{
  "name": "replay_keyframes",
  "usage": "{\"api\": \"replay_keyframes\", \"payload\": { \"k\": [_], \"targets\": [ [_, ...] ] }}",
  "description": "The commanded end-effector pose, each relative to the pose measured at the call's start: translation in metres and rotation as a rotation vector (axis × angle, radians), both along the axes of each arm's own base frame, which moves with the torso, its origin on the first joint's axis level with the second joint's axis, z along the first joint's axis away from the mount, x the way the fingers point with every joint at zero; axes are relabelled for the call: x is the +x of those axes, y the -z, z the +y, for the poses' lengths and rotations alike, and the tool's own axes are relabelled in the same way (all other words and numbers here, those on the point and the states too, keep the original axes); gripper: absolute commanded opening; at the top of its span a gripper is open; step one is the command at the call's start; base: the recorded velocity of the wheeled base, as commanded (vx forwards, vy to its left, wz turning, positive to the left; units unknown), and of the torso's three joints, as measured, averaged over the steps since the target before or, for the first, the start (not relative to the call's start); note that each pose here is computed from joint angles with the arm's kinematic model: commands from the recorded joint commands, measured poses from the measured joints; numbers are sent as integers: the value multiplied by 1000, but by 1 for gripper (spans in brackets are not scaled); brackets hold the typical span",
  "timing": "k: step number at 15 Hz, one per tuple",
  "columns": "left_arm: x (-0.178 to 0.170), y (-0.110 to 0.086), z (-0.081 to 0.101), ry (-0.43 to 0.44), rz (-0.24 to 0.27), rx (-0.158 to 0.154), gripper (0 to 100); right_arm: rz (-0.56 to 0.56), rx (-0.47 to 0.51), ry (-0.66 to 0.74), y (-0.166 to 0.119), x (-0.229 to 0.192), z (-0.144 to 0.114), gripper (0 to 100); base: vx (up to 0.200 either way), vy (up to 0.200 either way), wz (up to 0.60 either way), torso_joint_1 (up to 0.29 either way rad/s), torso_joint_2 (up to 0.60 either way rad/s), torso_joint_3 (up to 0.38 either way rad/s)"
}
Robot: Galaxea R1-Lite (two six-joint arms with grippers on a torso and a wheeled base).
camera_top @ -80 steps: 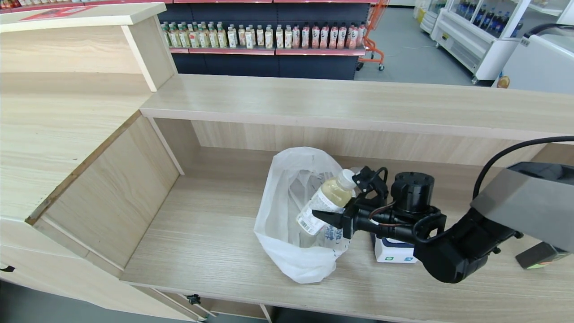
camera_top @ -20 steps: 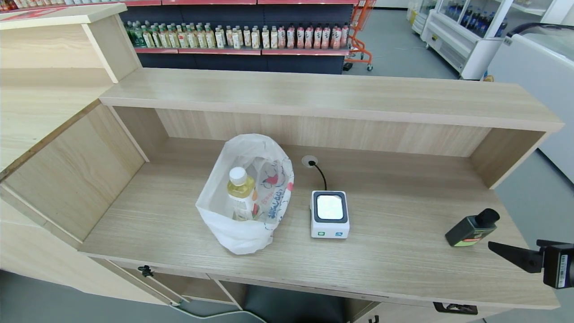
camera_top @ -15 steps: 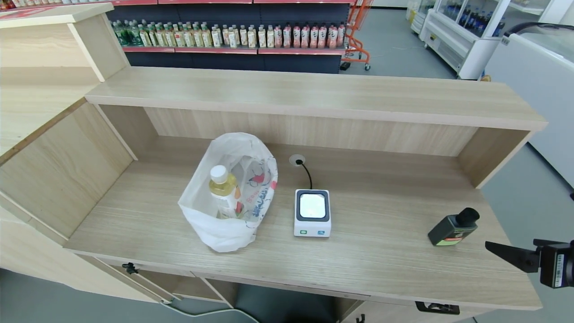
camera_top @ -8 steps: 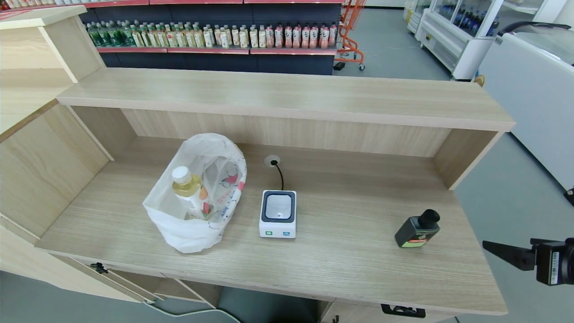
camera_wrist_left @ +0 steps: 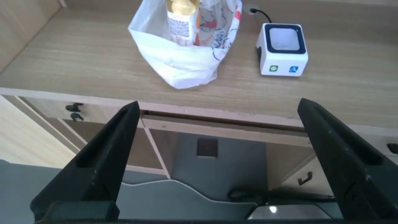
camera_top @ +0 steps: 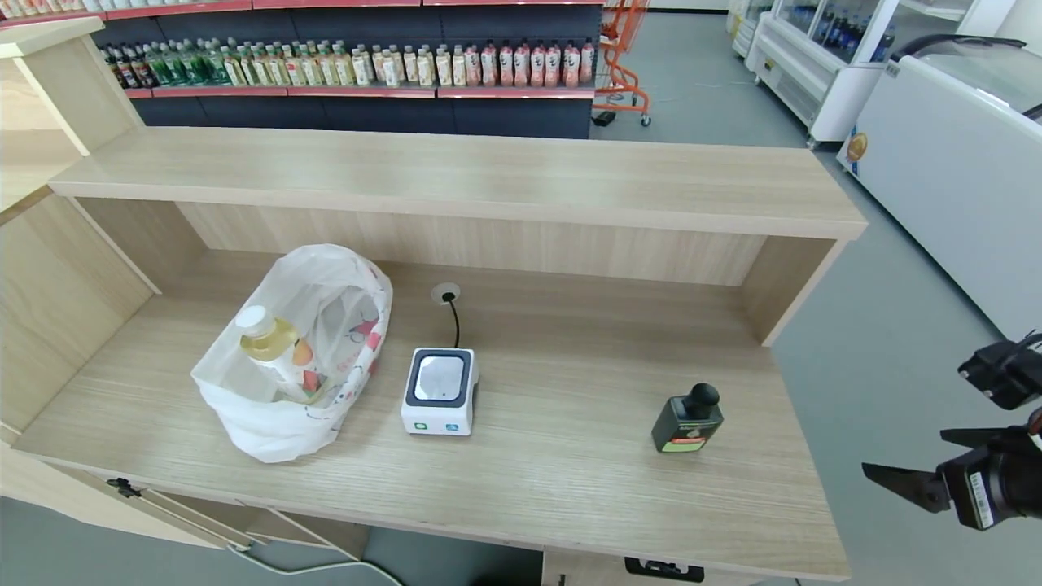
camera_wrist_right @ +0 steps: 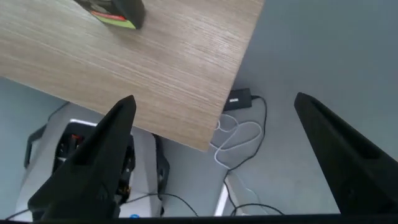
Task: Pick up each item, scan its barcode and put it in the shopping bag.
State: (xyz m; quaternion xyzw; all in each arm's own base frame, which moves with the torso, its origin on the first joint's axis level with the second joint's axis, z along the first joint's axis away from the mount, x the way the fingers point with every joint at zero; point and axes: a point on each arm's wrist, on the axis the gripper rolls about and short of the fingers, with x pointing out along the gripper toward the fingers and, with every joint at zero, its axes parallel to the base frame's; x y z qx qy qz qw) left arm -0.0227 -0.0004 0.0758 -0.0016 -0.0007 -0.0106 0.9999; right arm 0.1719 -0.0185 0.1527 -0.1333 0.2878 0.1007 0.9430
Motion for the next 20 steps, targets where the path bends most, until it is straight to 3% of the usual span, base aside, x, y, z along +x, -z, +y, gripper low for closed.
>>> {"api": "replay_keyframes", "payload": {
  "k": [1,5,8,11,15,20],
  "targets": [
    [0,0,0,0,0,-1,100,59,-38,-79,8,27,4,100,0,0,0,0,0,0],
    [0,0,0,0,0,-1,100,92,-80,-244,15,63,32,100,0,0,0,0,0,0],
    [0,0,0,0,0,-1,100,121,-151,-337,29,76,38,100,0,0,0,0,0,0],
    [0,0,0,0,0,-1,100,147,-140,-417,42,87,52,100,0,0,0,0,0,0],
    [0,0,0,0,0,-1,100,11,-172,-528,50,127,62,100,0,0,0,0,0,0],
    [0,0,0,0,0,-1,100,-14,-178,-621,55,138,74,100,0,0,0,0,0,0]
  ]
}}
